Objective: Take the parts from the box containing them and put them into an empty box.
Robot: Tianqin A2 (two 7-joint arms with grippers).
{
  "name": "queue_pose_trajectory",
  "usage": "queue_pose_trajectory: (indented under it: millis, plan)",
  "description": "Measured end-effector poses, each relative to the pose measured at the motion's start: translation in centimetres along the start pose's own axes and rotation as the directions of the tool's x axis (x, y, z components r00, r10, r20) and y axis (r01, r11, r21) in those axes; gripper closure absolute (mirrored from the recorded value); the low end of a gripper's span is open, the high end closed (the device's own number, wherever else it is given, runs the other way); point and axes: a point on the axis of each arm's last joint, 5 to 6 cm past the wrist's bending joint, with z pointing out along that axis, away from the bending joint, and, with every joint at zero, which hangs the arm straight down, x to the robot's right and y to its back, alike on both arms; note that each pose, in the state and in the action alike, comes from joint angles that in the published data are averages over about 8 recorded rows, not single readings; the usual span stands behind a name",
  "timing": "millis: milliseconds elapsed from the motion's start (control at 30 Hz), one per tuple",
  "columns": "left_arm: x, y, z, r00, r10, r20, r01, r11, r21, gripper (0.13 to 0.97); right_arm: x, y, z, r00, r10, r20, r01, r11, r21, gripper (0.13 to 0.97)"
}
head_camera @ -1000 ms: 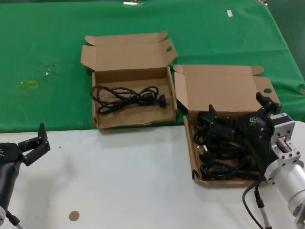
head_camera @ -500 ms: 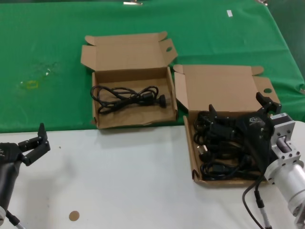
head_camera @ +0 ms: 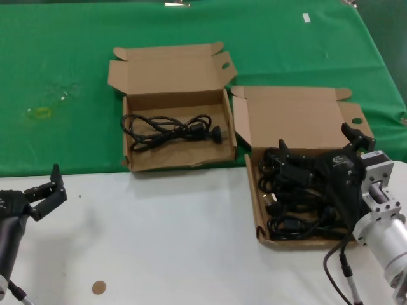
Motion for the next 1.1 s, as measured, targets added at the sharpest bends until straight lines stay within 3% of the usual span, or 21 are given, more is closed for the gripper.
queue_pose_trajectory:
  millis: [1100]
  plan:
    - [0.0,0.0,0.0,1.0,0.0,0.0,0.0,1.0,0.0,0.132,0.0,0.0,0.0,1.0,0.0,0.0,0.0,1.0,0.0,0.13]
